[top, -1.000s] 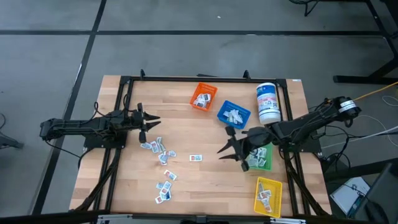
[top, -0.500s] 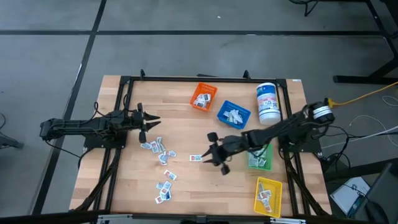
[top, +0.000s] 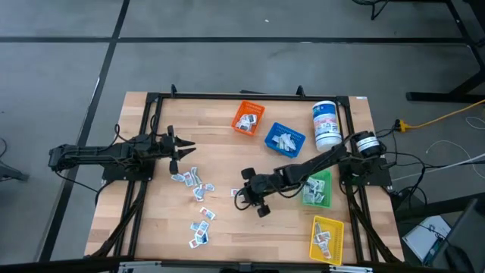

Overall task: Pick & Place First Aid Supplies
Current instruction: Put the orange ointment pack into the yellow basket

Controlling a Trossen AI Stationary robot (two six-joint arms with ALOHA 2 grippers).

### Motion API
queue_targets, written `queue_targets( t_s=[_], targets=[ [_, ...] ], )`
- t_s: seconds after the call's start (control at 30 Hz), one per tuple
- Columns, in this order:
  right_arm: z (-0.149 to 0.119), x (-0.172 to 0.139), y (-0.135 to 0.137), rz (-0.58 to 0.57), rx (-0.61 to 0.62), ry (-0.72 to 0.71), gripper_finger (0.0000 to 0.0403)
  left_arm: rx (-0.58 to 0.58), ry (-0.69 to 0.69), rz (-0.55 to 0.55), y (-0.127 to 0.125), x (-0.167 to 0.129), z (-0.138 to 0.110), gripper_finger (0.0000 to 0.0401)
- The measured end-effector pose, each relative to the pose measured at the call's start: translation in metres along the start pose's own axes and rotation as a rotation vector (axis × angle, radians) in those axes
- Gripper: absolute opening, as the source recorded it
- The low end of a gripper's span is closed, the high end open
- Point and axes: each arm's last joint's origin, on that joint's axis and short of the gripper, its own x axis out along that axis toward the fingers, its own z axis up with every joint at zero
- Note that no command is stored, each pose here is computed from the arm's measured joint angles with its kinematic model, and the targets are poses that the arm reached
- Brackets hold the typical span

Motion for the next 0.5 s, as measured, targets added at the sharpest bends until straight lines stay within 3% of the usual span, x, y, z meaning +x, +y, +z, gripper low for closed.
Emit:
queue_targets(
  t_s=[0.23,0.33,0.5],
  targets=[
    [0.000,0.001,0.000,0.003,0.010,0.016,0.0196,0.000,0.001,0.000,0.000,0.000,0.000,0.0093],
    [-0.002,0.001,0.000,0.004,-0.002,0.037,0.0201,0.000,0.001,0.000,0.000,0.000,0.000,0.0091],
    [-0.012,0.008,-0.001,-0.097,-0.018,0.108,0.0202,0.000,0.001,0.000,0.000,0.000,0.000,0.0093]
  ],
)
